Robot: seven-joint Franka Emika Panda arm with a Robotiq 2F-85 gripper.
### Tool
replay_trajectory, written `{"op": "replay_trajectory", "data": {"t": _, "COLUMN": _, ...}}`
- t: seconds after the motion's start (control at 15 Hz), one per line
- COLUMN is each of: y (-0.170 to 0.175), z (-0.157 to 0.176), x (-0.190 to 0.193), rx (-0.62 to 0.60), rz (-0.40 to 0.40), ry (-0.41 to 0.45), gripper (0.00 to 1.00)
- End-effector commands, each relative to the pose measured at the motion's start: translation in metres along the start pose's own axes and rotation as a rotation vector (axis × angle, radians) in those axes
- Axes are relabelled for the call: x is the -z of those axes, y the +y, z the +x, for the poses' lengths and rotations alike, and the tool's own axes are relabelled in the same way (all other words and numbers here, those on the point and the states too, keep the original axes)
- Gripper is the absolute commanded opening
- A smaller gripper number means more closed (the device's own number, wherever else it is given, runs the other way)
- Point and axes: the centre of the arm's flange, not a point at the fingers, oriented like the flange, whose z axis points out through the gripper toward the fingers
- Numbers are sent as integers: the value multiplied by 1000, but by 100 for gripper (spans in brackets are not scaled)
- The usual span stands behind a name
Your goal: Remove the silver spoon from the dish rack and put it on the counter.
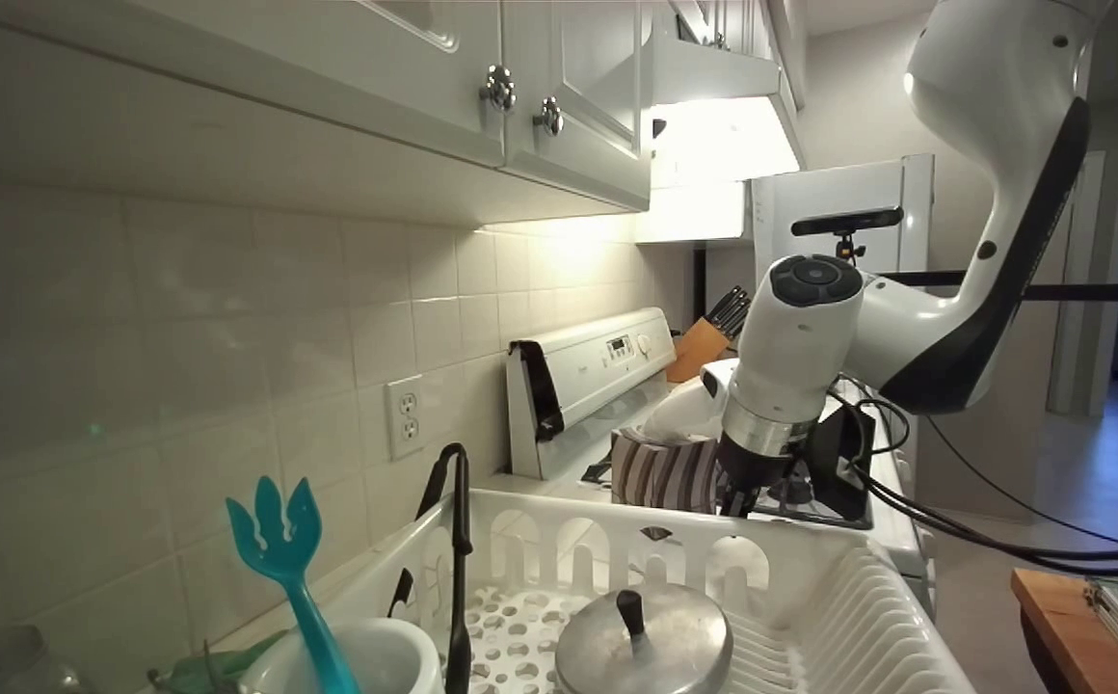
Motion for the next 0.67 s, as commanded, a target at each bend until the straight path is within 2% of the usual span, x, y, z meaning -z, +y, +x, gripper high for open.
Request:
{"op": "replay_trajectory", "data": {"t": 0.0, "y": 7, "z": -6, "x": -6, "rx": -55, "rz": 13, "ry": -9, "gripper": 2}}
{"op": "replay_trajectory", "data": {"t": 0.6, "y": 1, "z": -11, "x": -24, "rx": -52, "rz": 3, "ry": -50, "gripper": 2}}
